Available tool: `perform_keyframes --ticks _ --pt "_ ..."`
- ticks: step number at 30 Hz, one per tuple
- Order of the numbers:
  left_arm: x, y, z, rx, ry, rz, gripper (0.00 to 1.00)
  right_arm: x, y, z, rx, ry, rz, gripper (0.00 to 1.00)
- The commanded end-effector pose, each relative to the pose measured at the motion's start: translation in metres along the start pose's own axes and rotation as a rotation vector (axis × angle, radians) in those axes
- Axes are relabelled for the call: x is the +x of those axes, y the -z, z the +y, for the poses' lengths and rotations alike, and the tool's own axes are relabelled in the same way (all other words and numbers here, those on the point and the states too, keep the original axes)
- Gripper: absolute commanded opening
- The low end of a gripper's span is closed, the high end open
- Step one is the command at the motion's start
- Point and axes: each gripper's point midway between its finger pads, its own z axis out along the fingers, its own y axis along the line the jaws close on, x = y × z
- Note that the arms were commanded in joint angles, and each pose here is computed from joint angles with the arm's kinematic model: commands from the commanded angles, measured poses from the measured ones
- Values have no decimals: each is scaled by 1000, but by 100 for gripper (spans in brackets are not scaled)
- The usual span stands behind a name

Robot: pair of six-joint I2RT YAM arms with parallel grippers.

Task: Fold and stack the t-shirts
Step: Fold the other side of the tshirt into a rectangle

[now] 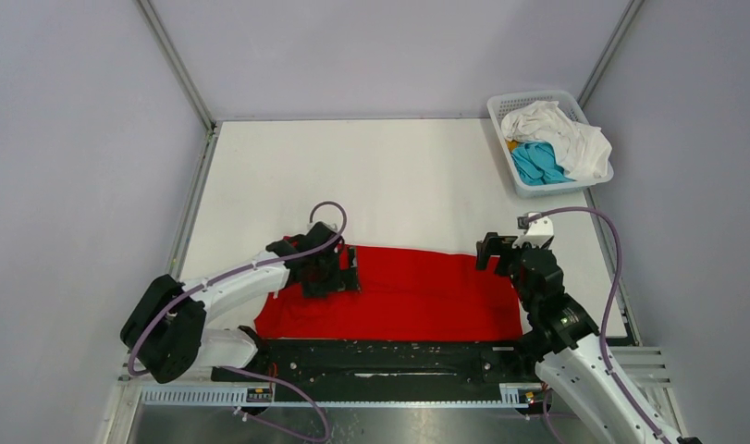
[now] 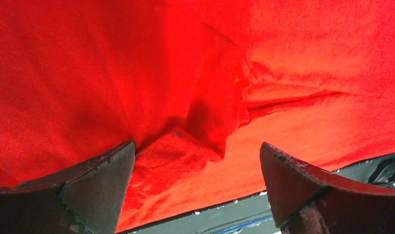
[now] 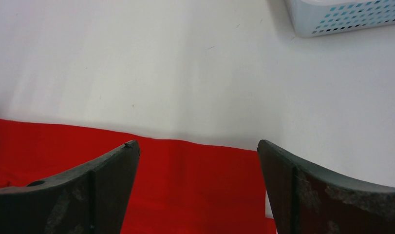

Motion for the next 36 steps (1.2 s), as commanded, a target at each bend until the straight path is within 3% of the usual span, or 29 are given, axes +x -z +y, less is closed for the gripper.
perform_keyframes --ticks 1,11,15,20,24,27,32,36 --pt "20 1 -15 62 -67 42 99 -20 5 4 -14 -27 -62 100" --pt "120 36 -57 232 -382 222 99 -16 3 6 -26 -21 -50 100" --pt "132 40 -46 166 -425 240 99 -14 3 9 -39 -22 -33 99" --pt "74 67 -68 155 -356 -25 99 -5 1 27 -111 -71 41 99" --pt "-6 71 -50 102 -86 -220 99 20 -12 41 -115 -158 189 99" --pt "-43 52 -31 132 97 -236 99 42 -19 52 -126 -182 321 99" --pt "-65 11 -23 136 204 -200 99 79 -27 64 -134 -235 484 99" --pt "-90 -31 -5 30 285 -151 99 101 -29 74 -159 -269 576 100"
